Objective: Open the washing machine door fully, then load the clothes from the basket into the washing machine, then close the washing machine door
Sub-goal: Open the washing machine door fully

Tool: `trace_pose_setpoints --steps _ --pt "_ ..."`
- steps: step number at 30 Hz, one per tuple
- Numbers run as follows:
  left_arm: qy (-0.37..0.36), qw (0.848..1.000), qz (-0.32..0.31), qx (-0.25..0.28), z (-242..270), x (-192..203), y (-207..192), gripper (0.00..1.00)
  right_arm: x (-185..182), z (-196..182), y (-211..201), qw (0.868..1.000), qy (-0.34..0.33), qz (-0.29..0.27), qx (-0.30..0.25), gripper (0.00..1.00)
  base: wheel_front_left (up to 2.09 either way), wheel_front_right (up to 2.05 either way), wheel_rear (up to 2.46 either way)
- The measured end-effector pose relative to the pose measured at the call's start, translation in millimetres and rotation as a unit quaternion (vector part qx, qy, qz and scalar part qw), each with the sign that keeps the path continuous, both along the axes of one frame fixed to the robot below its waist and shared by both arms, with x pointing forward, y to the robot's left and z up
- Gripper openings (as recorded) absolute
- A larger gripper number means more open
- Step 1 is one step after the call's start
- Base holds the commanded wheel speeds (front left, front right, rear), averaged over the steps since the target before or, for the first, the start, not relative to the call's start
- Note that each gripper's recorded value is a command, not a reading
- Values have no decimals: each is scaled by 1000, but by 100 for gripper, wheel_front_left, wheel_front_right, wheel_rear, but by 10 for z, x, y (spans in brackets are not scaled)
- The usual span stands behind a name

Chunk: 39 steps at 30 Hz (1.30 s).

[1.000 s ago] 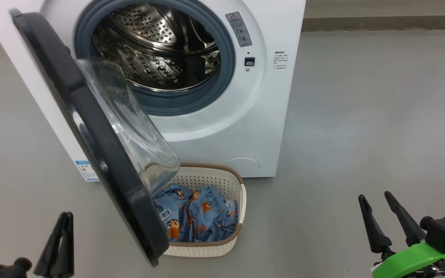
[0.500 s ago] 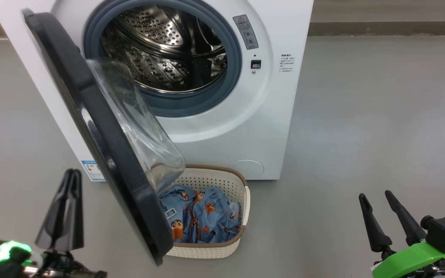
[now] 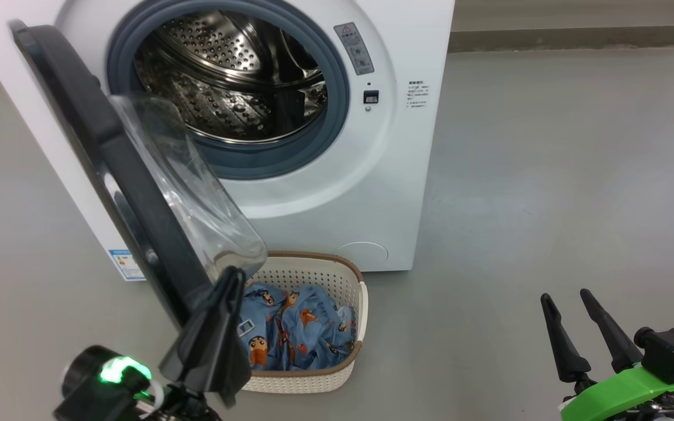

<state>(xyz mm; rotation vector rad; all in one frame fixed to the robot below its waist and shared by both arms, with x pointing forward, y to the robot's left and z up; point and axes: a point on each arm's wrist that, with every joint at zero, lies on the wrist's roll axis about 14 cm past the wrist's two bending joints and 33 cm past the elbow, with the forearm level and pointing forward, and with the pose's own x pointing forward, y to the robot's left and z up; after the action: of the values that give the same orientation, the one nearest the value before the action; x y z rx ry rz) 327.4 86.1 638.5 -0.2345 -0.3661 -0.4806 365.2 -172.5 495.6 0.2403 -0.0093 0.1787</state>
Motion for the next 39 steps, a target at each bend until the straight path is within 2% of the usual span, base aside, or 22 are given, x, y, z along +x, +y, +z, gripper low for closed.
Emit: trace_pose_setpoints --steps 18,39 --pt "160 987 -6 -31 -880 220 -88 0 -31 -28 -47 1000 4 -12 6 100 0 0 0" --pt "180 983 2 -43 -1008 355 -46 0 -2 -73 48 1000 11 -1 9 100 0 0 0"
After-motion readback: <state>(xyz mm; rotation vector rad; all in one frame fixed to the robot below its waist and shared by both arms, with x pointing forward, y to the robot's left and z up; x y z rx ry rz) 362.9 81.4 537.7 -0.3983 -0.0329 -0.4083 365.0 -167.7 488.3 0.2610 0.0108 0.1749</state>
